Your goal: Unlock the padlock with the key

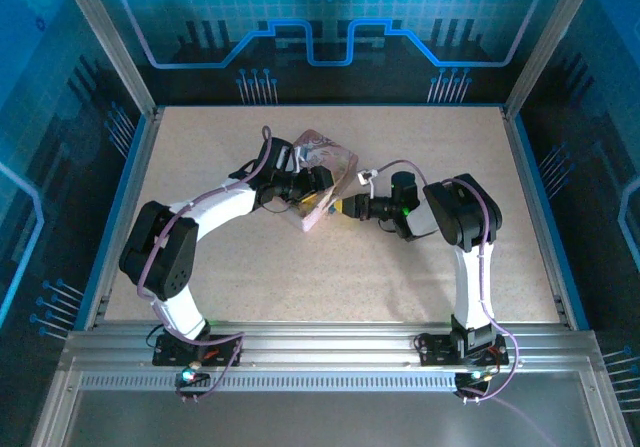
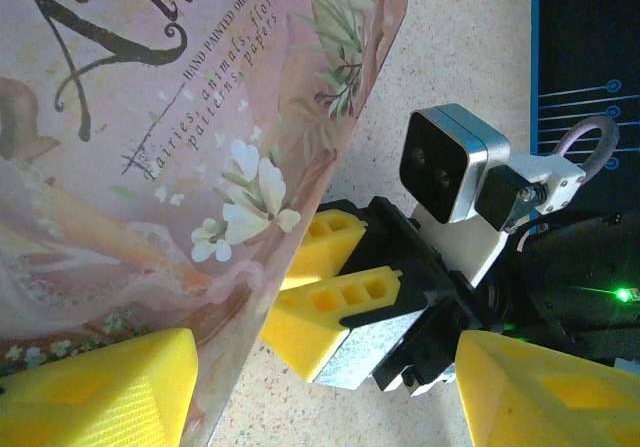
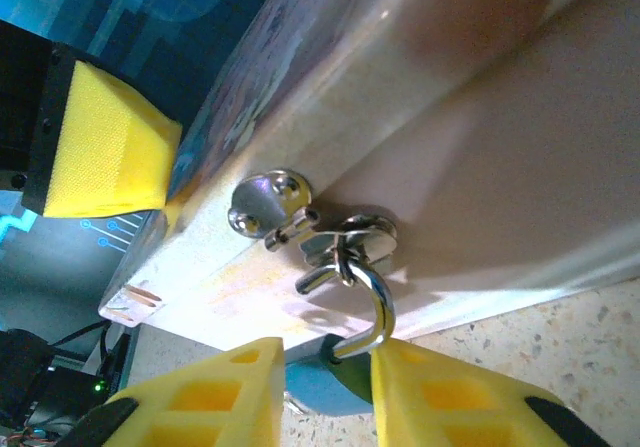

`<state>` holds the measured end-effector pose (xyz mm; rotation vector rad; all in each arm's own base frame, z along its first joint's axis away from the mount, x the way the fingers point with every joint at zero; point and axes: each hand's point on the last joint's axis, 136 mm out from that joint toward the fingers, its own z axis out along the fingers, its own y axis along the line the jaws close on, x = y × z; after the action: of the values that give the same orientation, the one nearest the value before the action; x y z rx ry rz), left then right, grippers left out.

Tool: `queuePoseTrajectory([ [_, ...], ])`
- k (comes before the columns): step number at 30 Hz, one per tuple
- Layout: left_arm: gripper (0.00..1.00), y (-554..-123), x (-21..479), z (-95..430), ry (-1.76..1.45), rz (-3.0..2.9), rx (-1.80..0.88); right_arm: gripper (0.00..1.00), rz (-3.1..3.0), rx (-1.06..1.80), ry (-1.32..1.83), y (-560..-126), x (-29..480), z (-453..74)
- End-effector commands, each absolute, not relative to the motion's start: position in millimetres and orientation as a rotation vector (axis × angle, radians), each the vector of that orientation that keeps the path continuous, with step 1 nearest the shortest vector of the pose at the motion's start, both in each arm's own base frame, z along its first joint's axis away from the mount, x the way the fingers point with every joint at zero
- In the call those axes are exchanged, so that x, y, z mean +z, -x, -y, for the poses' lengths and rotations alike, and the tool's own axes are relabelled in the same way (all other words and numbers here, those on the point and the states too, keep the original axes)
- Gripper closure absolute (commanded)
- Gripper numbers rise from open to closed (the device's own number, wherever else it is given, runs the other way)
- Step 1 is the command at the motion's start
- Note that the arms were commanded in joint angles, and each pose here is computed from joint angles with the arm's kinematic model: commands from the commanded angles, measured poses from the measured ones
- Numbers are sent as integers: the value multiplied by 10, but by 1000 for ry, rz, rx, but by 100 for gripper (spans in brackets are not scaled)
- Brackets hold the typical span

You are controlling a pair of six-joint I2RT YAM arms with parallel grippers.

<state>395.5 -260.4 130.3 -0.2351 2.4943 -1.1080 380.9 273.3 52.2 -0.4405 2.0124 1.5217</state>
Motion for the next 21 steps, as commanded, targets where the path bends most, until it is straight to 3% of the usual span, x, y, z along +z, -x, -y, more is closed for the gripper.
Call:
queuePoseTrajectory([
  [1,30,-3980,1272,2598,222,-2496,-1103,83,-1983,1533,470,-3826,599,-2746],
  [10,30,-3954,1228,2575,220,-2506,-1090,100,-2002,1542,362,-3923,616,-2694],
  [21,30,-3739,997,2501,222,-2567,-1079,100,-1964,1534,181,-4114,720,-2630],
])
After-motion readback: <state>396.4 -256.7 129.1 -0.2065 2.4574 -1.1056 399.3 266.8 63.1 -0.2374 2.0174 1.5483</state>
